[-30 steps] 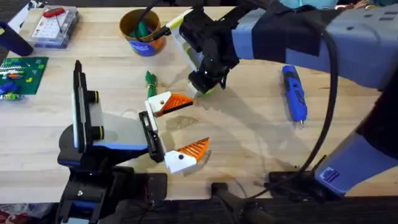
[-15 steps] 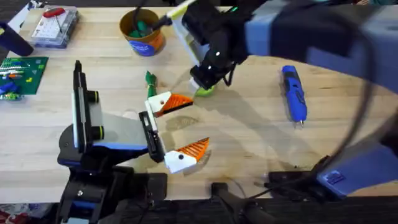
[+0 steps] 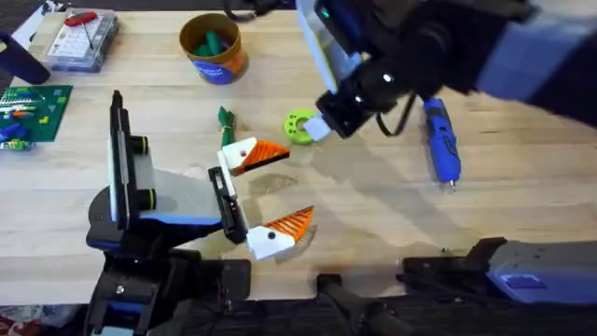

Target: Pick up the gripper from the table and insert it into the empty holder that is missing its gripper. Then pick up a screw, insert it into the mounting hole, and use the screwdriver to tighten it. Finally, clean up the table by picking up the vegetable and placing it into the bucket.

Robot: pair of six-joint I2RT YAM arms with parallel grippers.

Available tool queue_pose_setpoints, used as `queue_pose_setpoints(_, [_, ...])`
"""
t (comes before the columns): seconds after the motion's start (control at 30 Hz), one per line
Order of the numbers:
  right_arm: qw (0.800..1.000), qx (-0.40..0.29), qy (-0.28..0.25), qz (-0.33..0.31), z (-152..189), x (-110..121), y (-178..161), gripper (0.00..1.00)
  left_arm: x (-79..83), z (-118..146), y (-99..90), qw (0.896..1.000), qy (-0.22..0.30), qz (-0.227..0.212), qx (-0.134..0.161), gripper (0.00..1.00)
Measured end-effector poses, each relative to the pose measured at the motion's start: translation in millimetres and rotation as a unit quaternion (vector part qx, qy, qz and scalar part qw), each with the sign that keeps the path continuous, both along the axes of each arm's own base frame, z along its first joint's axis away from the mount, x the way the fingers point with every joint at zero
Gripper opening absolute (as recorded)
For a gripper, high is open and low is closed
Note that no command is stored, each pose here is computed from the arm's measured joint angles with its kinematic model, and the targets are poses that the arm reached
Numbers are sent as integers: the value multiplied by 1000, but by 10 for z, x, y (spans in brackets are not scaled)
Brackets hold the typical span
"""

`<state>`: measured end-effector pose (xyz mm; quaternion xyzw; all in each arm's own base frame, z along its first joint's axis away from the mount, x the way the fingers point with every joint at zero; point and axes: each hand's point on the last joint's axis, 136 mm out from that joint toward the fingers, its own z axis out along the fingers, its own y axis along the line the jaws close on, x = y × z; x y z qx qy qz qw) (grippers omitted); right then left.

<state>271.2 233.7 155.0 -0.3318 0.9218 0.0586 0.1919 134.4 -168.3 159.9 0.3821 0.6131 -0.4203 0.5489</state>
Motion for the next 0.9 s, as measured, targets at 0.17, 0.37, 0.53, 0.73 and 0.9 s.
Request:
queue_pose_setpoints(0.17, [999,36,-30,-18,-19,-45,-65,471,0,0,0,1000,0,0,0,989])
queue_pose_setpoints(0.37, [996,63,-46,-34,-153,-2,-28,471,0,0,0,1000,0,0,0,989])
queue_pose_setpoints(0.53, [998,42,-22,-39,-480,12,-20,471,0,0,0,1000,0,0,0,989])
queue_pose_setpoints(0.73, [998,35,-17,-41,-711,124,69,471,0,0,0,1000,0,0,0,989])
queue_pose_setpoints(0.9, [998,35,-19,-42,-878,227,152,471,0,0,0,1000,0,0,0,989])
